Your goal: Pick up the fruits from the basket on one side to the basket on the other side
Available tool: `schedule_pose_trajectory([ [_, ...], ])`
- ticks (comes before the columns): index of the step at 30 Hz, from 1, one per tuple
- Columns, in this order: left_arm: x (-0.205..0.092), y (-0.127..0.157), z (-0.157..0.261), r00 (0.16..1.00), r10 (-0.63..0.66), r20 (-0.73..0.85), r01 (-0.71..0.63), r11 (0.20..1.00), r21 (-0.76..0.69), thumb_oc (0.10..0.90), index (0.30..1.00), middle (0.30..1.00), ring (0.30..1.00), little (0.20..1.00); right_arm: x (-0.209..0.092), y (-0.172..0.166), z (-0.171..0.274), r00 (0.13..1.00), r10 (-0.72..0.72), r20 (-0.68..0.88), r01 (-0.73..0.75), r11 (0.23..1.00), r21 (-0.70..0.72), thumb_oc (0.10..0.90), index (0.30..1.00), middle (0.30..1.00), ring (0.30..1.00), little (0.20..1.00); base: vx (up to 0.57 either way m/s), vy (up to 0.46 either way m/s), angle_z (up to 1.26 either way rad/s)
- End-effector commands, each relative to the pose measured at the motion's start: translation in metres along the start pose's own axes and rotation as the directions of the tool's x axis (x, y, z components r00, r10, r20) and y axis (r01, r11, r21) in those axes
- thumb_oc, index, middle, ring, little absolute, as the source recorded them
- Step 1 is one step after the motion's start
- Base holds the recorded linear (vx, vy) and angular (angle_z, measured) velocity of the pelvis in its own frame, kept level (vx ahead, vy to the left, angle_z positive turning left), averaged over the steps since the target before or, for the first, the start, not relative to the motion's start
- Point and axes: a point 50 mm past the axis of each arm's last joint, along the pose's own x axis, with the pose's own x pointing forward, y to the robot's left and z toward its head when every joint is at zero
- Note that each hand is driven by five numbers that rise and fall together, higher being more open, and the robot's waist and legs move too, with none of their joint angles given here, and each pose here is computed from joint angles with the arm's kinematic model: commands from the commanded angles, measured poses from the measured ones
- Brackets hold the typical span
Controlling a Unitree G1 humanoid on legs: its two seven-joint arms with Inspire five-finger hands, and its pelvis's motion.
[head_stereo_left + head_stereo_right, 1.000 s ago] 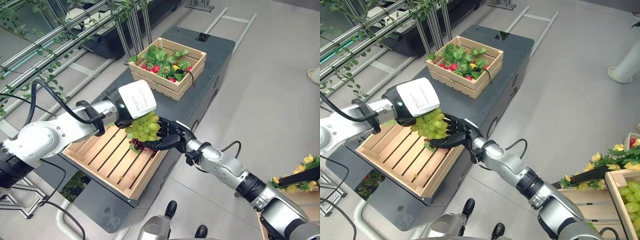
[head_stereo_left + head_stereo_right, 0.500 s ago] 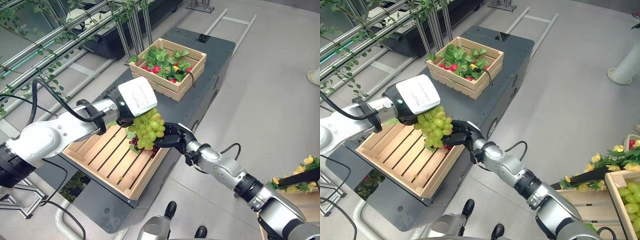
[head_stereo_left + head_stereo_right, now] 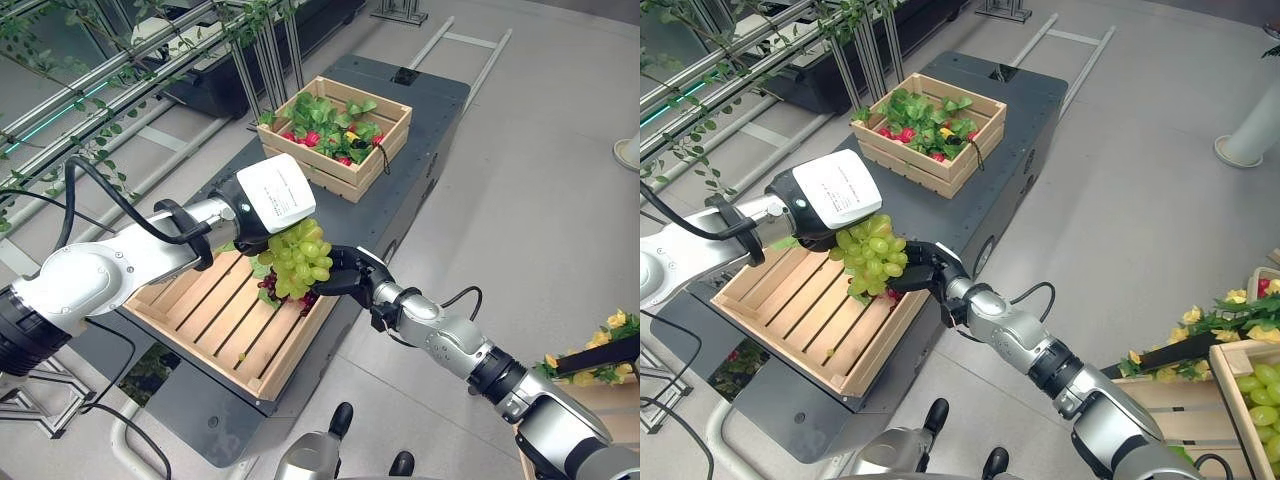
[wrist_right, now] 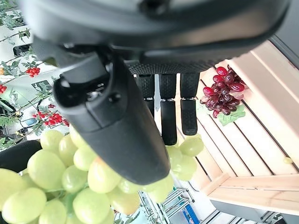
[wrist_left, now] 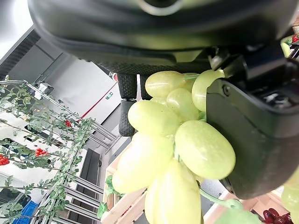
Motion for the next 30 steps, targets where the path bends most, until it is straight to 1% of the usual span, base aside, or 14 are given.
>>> schedule_pose_trajectory([
  [1,0.003,0.007,-0.029,0.983,0.062,-0.172,-0.067,0.998,-0.02,0.4,0.3,0.3,0.3,0.3,0.003,0.027,0.034,0.973,0.109,0.205,-0.117,0.993,0.029,0.8,0.9,0.9,0.9,0.9,0.0,0.0,0.0],
  [8,-0.001,0.006,-0.032,0.981,0.055,-0.186,-0.057,0.998,-0.008,0.4,0.3,0.3,0.3,0.3,-0.001,0.025,0.042,0.958,0.157,0.239,-0.171,0.985,0.039,0.8,0.9,0.9,0.9,0.9,0.0,0.0,0.0],
  [11,-0.002,0.006,-0.035,0.978,0.057,-0.201,-0.059,0.998,-0.002,0.4,0.3,0.3,0.3,0.3,-0.004,0.027,0.05,0.94,0.201,0.276,-0.211,0.977,0.008,0.8,0.9,0.9,0.9,0.9,0.0,0.0,0.0],
  [16,-0.006,0.006,-0.037,0.974,0.072,-0.216,-0.07,0.997,0.014,0.4,0.3,0.3,0.3,0.3,-0.011,0.029,0.063,0.907,0.25,0.34,-0.281,0.959,0.046,0.8,0.9,0.9,0.9,0.9,0.0,0.0,0.0],
  [23,-0.007,0.013,-0.048,0.964,0.09,-0.25,-0.086,0.996,0.028,0.4,0.3,0.3,0.3,0.3,-0.017,0.037,0.069,0.857,0.356,0.373,-0.402,0.914,0.05,0.8,0.9,0.9,0.9,0.9,0.0,0.0,0.0],
  [30,-0.005,0.016,-0.05,0.962,0.107,-0.25,-0.103,0.994,0.026,0.4,0.3,0.3,0.3,0.3,-0.016,0.04,0.069,0.846,0.366,0.388,-0.427,0.901,0.081,0.8,0.9,0.9,0.9,0.9,0.0,0.0,0.0],
])
